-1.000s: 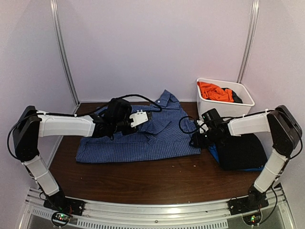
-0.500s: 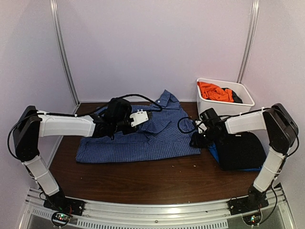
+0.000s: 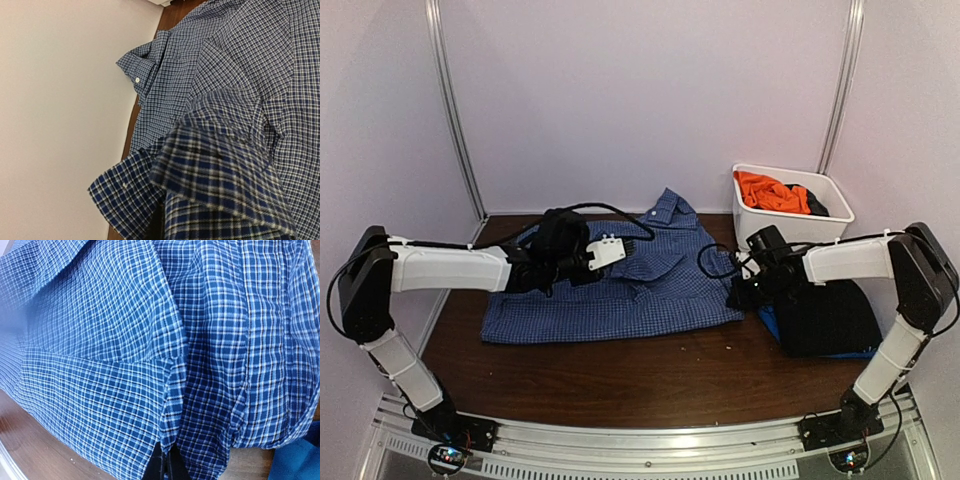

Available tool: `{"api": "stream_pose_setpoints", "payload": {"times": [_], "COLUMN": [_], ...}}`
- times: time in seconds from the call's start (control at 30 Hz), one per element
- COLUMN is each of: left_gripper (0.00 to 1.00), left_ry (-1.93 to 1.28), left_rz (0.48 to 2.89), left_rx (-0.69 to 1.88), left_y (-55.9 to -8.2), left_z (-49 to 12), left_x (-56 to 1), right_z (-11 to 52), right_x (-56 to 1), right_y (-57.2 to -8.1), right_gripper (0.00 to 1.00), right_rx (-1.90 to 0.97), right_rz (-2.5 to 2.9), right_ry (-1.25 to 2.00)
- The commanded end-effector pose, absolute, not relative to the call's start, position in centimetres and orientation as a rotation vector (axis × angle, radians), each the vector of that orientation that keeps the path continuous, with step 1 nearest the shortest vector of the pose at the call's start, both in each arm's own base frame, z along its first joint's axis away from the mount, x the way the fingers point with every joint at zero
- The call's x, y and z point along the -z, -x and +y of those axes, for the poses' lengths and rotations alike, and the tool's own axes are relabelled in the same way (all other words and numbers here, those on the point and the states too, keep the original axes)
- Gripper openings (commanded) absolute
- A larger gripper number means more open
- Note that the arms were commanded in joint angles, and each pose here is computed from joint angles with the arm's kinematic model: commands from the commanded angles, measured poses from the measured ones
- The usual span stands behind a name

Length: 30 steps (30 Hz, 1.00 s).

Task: Fold and stack the mixed laundry pile
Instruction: Adjust the 1/3-folded shirt at the center of the board.

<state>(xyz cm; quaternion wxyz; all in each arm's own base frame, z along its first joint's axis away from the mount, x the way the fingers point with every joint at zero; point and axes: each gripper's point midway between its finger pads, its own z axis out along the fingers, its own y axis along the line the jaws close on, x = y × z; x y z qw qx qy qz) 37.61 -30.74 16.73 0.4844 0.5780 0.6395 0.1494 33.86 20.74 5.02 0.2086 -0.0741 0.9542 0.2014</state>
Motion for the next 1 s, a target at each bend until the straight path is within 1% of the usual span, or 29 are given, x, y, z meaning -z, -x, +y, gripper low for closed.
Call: {"api": "stream_pose_setpoints", "payload": {"times": [0.0, 0.17, 0.4, 0.5, 0.7, 0.9, 0.93, 0.97], "left_gripper": [0.00, 0.00, 0.00, 0.00, 0.00, 0.06, 0.09, 0.19], "left_ry": [-1.414, -1.521, -1.527, -1.471, -1.365, -1.299, -1.281, -1.274], "left_rz": [1.507, 1.524, 1.628, 1.714, 1.779, 1.937, 1.964, 1.993], "left_rx": [-0.394, -0.407, -0.592, -0.608, -0.537, -0.581, -0.594, -0.613], "left_y": [-36.6, -34.6, -34.0, -34.3, -34.6, -35.3, -35.3, -35.2], "left_z": [-29.5, -27.9, -22.6, -20.6, -18.2, -14.4, -13.7, -12.9], "left_x": [-17.8, -15.1, -12.2, -12.4, -14.6, -14.5, -14.5, -14.5], "right_z": [19.6, 19.0, 18.6, 18.6, 18.6, 19.2, 19.3, 19.5], "right_x": [-3.8, -1.8, -0.6, -0.4, -0.5, -1.6, -2.1, -2.5], "right_y": [-32.3, -31.1, -30.1, -29.9, -29.7, -29.3, -29.4, -29.4], "right_gripper": [0.00, 0.00, 0.00, 0.00, 0.00, 0.00, 0.03, 0.08], "right_rx": [-0.537, -0.529, -0.528, -0.538, -0.545, -0.609, -0.617, -0.628], "right_rz": [2.695, 2.734, 2.756, 2.760, 2.759, 2.732, 2.724, 2.714], "right_ry": [0.194, 0.184, 0.160, 0.156, 0.156, 0.195, 0.200, 0.208]}}
